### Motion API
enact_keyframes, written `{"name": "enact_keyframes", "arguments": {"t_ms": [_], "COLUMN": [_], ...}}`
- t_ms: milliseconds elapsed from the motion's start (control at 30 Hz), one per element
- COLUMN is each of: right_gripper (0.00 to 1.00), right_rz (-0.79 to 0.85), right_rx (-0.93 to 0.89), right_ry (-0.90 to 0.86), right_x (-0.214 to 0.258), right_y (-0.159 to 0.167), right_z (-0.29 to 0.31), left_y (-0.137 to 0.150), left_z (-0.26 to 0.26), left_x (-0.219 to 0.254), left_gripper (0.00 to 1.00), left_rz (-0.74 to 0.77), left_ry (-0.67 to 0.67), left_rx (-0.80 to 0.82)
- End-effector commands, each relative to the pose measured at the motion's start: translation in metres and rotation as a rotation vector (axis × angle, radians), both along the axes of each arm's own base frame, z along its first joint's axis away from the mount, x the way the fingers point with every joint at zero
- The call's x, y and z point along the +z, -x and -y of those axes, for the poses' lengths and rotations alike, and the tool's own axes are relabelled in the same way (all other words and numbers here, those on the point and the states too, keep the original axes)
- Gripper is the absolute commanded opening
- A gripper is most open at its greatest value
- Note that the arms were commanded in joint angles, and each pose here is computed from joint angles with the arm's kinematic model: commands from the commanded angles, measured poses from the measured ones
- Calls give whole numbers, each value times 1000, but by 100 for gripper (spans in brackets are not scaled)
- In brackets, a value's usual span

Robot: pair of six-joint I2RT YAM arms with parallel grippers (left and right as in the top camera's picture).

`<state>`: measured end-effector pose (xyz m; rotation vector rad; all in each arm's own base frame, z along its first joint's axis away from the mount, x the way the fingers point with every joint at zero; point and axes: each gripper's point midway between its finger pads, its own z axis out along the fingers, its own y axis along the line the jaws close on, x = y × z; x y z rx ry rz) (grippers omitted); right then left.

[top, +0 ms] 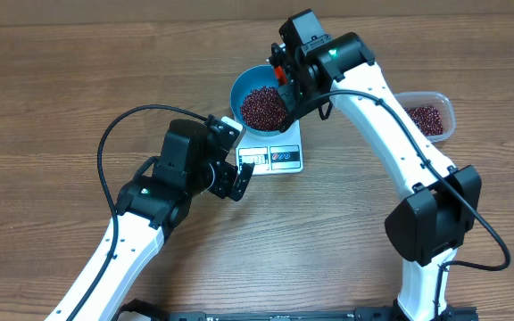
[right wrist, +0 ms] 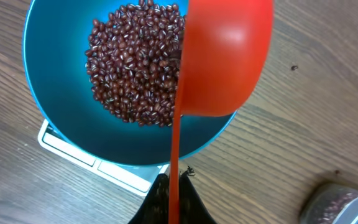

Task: Scoop item into bowl and weigh 150g on scale
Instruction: 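Tilt the scoop over the blue bowl and pour beans slowly, then move the empty scoop back to the bean tub with the right gripper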

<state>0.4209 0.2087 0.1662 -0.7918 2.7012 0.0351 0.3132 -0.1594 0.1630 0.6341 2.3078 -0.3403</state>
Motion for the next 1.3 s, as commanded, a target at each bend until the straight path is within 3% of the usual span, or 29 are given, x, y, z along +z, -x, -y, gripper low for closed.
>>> {"name": "enact_keyframes", "arguments": {"t_ms": [0, 667, 1267], "right_gripper": [4, 4, 4], "right_rz": [67, 103, 261], "right_rx": [18, 12, -48], "right_ry": [45, 77, -80], "right_x": [11, 17, 101], "right_y": [-7, -8, 1], "right_z": [-5, -4, 9], "left_y": [-3, -3, -3], "left_z": [2, 2, 2], "left_x": [7, 7, 7], "left_gripper": [100, 99, 100], "left_rz": [16, 16, 16], "left_ry": [11, 11, 11], "left_rx": [-10, -10, -10]}}
